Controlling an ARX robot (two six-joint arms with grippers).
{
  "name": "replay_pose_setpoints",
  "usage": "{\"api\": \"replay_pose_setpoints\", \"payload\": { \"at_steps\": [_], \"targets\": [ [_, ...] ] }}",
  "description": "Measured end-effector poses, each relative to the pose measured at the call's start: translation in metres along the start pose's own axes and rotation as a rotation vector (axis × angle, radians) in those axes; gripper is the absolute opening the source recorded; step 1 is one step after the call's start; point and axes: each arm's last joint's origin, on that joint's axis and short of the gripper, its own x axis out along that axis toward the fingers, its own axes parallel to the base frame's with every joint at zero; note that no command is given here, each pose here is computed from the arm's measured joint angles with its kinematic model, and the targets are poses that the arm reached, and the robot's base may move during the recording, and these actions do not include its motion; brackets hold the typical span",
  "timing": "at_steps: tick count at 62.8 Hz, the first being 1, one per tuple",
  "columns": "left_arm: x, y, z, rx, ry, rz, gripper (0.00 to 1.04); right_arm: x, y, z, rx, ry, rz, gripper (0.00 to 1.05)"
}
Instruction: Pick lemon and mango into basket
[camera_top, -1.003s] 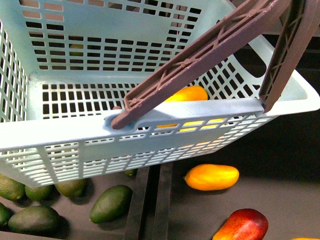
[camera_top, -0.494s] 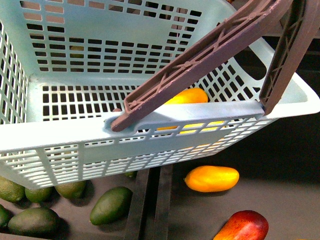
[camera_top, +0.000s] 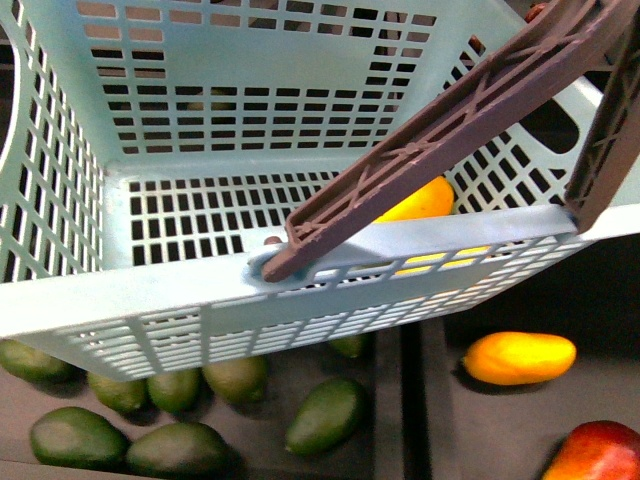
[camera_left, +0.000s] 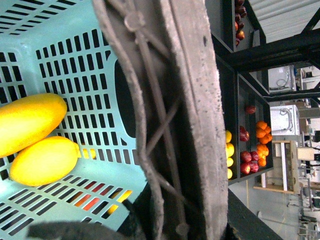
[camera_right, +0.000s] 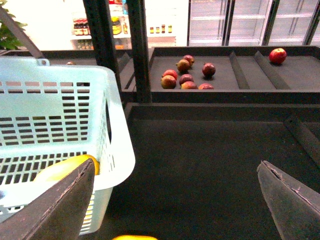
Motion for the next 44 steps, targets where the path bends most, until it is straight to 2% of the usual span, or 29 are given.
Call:
{"api": "replay_pose_setpoints", "payload": {
  "at_steps": [44],
  "targets": [
    [-0.0011,0.0022,0.0032,0.001,-0.017,0.011,0.12,-0.0001,0.0000,0.0000,-0.001,-0.001,0.002,0.96]
  ]
}}
